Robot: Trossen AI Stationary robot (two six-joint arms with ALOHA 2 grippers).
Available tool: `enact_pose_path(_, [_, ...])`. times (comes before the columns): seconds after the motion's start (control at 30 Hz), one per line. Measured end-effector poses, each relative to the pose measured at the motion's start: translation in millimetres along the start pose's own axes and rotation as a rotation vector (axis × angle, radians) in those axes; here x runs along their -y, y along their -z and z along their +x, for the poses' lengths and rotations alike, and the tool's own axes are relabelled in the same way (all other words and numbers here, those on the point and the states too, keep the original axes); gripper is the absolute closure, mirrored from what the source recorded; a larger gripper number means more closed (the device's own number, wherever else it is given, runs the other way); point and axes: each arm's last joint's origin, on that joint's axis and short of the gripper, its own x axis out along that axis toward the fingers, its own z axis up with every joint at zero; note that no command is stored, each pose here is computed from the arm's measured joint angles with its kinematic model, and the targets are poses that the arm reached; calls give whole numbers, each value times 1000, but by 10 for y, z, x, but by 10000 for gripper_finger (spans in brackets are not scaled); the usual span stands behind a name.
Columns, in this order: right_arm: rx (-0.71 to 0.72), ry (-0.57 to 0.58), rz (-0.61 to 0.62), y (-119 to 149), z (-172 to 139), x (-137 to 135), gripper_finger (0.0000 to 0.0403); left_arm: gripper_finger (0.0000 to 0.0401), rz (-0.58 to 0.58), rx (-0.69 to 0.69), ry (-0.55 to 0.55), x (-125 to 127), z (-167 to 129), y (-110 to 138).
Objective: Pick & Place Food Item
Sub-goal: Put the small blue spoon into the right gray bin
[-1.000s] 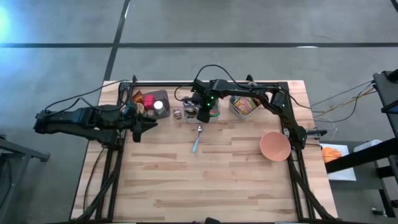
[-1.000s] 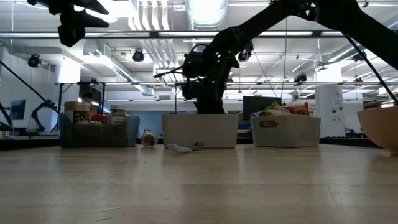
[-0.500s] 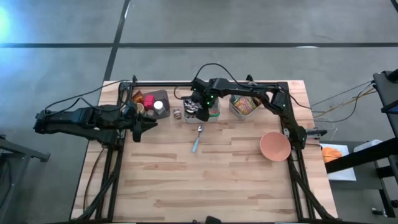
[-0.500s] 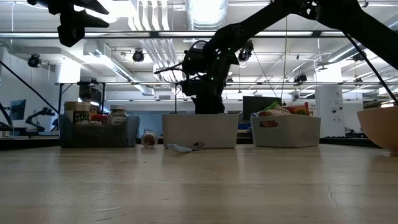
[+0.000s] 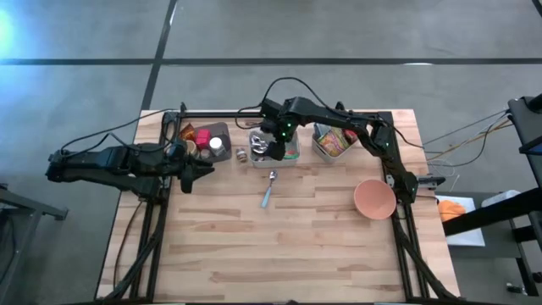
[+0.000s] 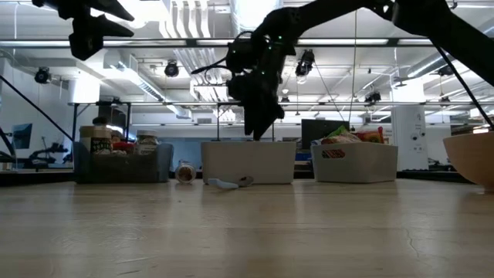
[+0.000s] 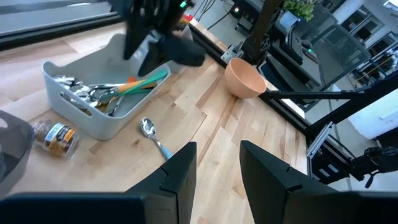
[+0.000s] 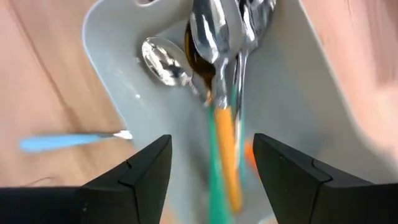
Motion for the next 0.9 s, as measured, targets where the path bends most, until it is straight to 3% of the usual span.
enact_pose_path(0.13, [-28,13,221,23,-147,-132,179,276,-22,-9,-7,-8,0,10])
enact_pose_path(0.3, [37,-23,326,12,-328,-476,179,276,-34,-13,-11,-12,4,17])
enact_pose_path(0.5, [32,18,416,85,-261,-826,179,276,-90,-15,-13,-15,4,20])
enact_pose_path(0.9, [117,104,835,263,-175,-1423,179,276,-187,-11,-19,-18,6,22])
